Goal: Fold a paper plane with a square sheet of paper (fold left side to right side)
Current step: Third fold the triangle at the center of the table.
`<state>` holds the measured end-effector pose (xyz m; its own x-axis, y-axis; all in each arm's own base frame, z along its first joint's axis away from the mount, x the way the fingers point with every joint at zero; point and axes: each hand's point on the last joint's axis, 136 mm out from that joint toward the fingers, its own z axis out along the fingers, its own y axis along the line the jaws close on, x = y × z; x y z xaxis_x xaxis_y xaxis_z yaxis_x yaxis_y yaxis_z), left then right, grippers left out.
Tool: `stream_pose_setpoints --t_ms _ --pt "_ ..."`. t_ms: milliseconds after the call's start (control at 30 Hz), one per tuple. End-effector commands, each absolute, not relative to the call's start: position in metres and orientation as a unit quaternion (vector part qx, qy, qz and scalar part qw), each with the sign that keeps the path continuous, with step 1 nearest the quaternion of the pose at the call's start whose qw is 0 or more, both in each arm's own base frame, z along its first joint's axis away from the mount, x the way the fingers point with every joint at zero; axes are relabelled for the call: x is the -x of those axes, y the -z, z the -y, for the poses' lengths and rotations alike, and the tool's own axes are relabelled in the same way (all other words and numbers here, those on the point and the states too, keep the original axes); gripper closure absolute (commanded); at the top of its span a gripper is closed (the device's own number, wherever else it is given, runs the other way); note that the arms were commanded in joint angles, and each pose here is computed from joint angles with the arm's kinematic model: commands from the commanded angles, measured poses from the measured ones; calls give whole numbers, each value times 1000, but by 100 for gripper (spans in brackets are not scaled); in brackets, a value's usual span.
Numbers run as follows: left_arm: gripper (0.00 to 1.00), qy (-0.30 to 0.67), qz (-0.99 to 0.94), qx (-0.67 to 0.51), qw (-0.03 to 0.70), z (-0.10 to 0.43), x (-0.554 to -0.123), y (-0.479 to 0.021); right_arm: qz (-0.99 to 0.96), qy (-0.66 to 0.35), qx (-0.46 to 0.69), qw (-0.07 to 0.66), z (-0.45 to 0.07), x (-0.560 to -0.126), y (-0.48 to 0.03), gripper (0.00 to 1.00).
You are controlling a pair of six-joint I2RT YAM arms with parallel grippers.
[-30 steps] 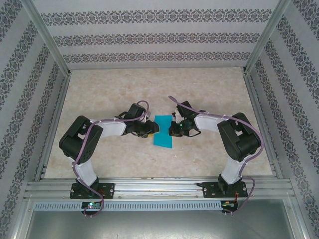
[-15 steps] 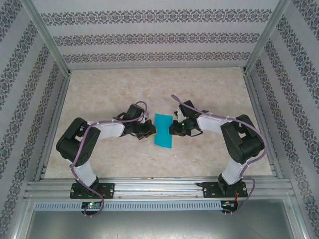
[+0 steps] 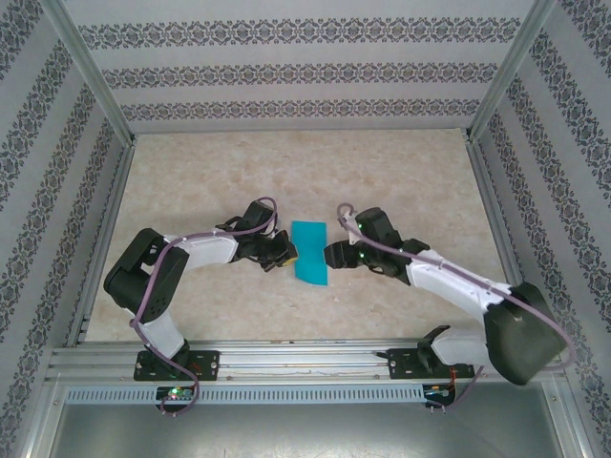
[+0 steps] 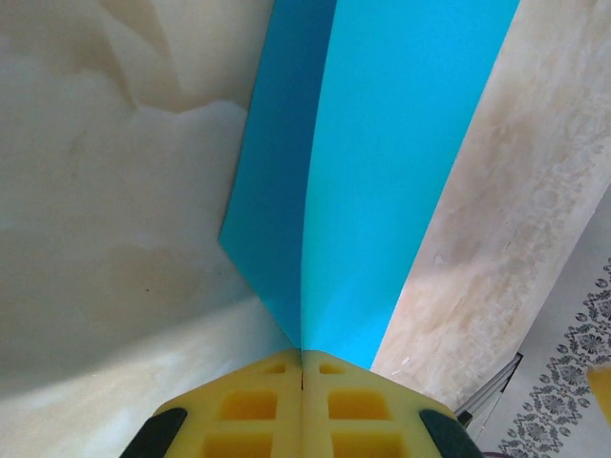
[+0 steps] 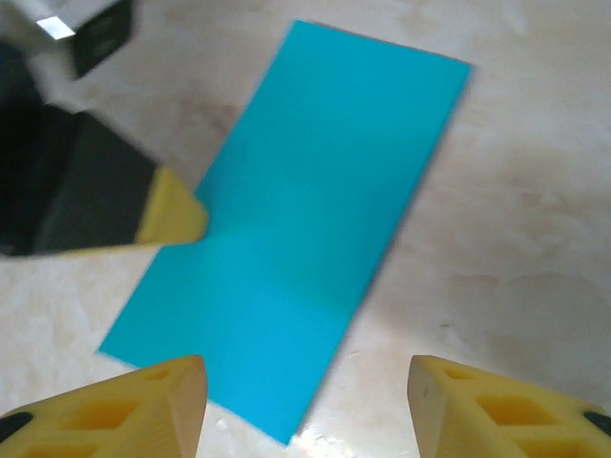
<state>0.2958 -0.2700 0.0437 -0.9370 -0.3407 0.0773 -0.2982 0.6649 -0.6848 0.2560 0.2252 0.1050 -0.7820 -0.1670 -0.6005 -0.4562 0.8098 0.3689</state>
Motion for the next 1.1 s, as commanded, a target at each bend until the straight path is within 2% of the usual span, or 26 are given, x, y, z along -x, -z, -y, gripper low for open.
stream_pose_setpoints --t_ms 0,267,567,800,1067 --pt "100 371 -908 191 23 274 -291 -51 -886 -190 234 352 -223 -251 -111 36" --pt "100 380 -903 197 17 277 -292 -52 -851 -103 360 369 -240 -218 -91 23" --pt "100 379 -903 200 17 277 -289 -51 -824 -44 442 352 -267 -213 -65 20" --pt "100 379 -904 199 16 277 -287 -50 -818 -40 455 350 -291 -221 -59 21" --pt "100 377 -904 202 18 275 -286 -49 -821 -49 450 348 -304 -226 -58 34"
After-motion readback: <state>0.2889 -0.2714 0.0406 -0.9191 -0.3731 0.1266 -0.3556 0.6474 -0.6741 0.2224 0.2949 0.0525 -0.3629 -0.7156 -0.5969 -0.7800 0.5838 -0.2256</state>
